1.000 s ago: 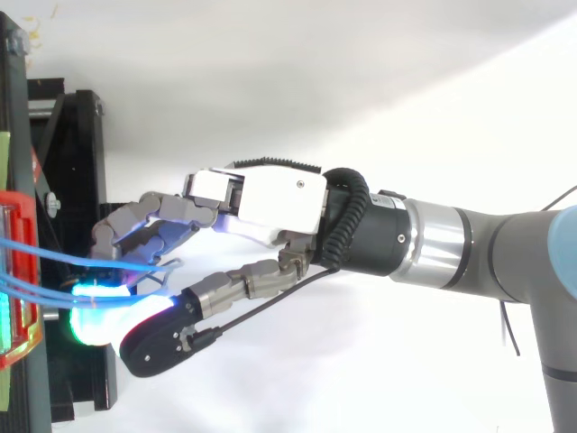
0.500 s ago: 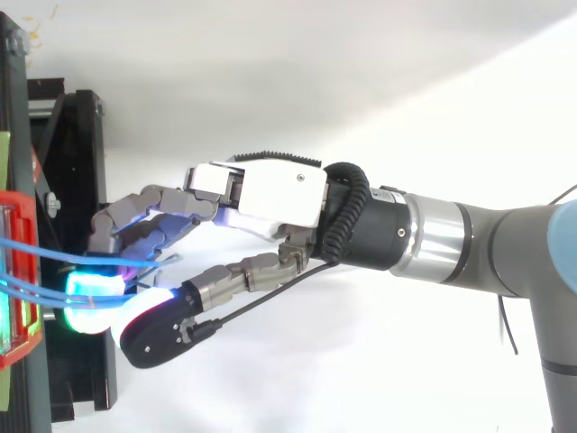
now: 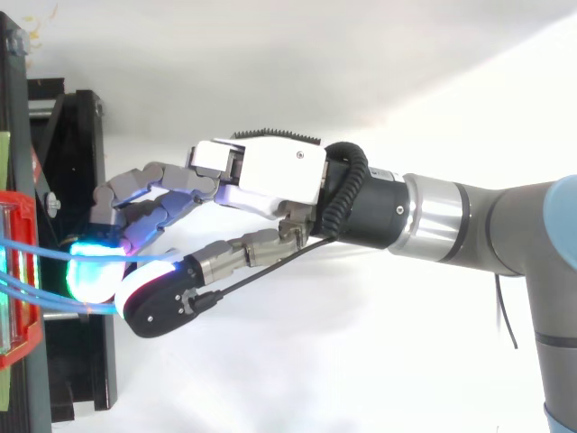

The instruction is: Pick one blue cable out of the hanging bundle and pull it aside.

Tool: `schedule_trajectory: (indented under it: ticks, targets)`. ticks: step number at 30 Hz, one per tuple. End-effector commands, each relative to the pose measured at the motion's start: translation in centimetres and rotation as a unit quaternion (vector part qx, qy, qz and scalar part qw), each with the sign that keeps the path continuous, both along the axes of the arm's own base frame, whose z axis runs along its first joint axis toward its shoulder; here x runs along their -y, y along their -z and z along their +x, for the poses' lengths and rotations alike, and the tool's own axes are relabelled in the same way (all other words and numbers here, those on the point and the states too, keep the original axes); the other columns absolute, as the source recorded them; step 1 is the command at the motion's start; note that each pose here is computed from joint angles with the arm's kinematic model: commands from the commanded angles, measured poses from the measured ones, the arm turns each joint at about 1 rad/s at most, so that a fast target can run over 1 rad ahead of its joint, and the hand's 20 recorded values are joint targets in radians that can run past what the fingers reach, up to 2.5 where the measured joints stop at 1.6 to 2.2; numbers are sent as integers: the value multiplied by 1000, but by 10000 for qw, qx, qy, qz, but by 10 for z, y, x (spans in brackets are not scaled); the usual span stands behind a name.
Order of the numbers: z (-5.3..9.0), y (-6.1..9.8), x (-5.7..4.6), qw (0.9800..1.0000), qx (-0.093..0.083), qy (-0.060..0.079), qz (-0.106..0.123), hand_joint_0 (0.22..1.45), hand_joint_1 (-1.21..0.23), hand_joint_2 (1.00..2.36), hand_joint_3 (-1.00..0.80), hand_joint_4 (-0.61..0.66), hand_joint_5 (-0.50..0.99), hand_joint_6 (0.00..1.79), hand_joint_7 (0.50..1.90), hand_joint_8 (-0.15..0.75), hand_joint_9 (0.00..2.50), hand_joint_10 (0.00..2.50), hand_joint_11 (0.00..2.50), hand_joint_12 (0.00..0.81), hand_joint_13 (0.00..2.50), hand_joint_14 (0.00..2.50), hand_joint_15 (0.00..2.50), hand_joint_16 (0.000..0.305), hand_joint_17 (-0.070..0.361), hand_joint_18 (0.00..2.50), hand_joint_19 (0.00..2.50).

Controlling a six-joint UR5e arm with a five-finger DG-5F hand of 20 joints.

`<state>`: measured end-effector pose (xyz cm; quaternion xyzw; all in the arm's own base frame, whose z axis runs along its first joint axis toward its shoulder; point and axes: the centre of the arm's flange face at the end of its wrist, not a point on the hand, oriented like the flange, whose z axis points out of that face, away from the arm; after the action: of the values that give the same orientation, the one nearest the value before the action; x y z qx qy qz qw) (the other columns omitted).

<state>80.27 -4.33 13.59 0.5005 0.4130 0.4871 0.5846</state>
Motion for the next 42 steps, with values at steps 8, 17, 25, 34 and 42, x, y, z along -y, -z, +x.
schedule_trajectory:
  ticks: [8,17,25,34,42]
  targets:
    - [0,0,4,10000,10,-61,10,536,-617,1000,-500,154,-99,656,1064,314,794,7,224,364,629,12,313,50,113,566,514]
    - [1,-1,2,10000,31,-52,10,574,-639,1013,-319,104,-134,794,989,307,796,8,237,357,631,12,324,49,109,565,521]
    - [1,-1,2,10000,31,-52,10,546,-647,1008,-390,142,-155,846,862,310,776,8,236,363,617,12,327,50,113,567,531]
    - [1,-2,6,10000,16,-44,4,510,-417,1000,-500,147,-125,759,918,321,795,9,227,374,617,12,321,53,119,565,544]
    - [2,-5,7,10000,47,-44,7,588,-469,1013,-322,126,-116,723,991,307,803,8,231,357,615,13,335,49,110,544,560]
